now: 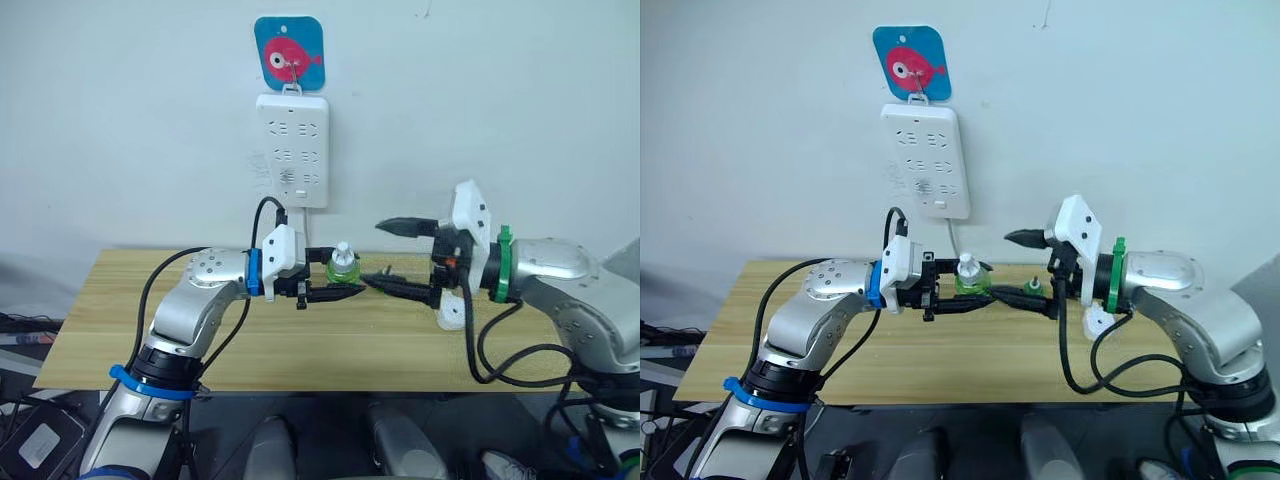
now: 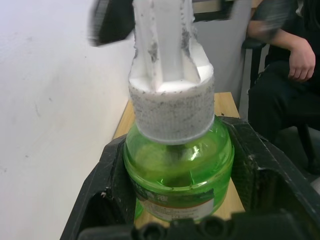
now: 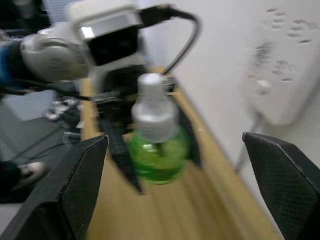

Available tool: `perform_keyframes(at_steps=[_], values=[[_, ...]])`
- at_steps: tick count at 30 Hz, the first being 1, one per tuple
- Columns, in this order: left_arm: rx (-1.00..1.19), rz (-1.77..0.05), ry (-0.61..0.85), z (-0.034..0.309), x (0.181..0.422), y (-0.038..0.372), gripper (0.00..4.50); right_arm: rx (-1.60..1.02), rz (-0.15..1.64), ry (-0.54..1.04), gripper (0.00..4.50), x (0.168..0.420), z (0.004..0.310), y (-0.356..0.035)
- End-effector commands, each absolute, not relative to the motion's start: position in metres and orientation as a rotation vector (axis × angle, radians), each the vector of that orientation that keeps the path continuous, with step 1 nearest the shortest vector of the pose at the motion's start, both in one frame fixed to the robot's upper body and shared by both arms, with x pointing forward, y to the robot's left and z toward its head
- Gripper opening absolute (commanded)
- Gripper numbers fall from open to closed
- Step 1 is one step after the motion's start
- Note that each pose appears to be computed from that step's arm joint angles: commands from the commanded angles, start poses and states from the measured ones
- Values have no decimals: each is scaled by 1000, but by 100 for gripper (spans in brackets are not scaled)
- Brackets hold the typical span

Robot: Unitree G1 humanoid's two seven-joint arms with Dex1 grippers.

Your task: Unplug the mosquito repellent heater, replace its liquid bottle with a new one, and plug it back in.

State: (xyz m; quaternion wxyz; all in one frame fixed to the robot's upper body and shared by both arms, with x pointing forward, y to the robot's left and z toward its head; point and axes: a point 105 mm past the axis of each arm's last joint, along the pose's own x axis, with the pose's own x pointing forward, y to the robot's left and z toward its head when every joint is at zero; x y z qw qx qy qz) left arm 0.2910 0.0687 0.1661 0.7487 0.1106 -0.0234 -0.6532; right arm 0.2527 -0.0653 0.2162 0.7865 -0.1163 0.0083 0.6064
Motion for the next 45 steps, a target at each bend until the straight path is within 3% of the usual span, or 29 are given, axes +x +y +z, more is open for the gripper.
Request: perform_keyframes(at_steps=[1, 8, 10, 21, 31, 33, 37, 45], values=[[268, -1450, -108, 178, 286, 65, 231, -235, 1348, -44, 450, 243, 229, -53], [267, -1454, -107, 178, 286, 64, 231, -221, 1293, -74, 450, 259, 226, -37], [266, -1454, -107, 178, 286, 64, 231, -227, 1282, -82, 414, 263, 226, -35], [258, -1433, -91, 175, 287, 68, 231, -211, 1309, -142, 26, 260, 240, -33], [250, -1319, 58, 146, 291, 103, 231, -158, 1262, -242, 24, 260, 282, -51], [258, -1269, 101, 139, 291, 118, 231, -187, 1201, -205, 24, 266, 263, -57], [269, -1220, 147, 136, 284, 137, 231, -224, 1059, -97, 24, 275, 198, -70], [265, -1227, 207, 138, 265, 144, 231, -238, 757, -57, 24, 301, 96, -93]])
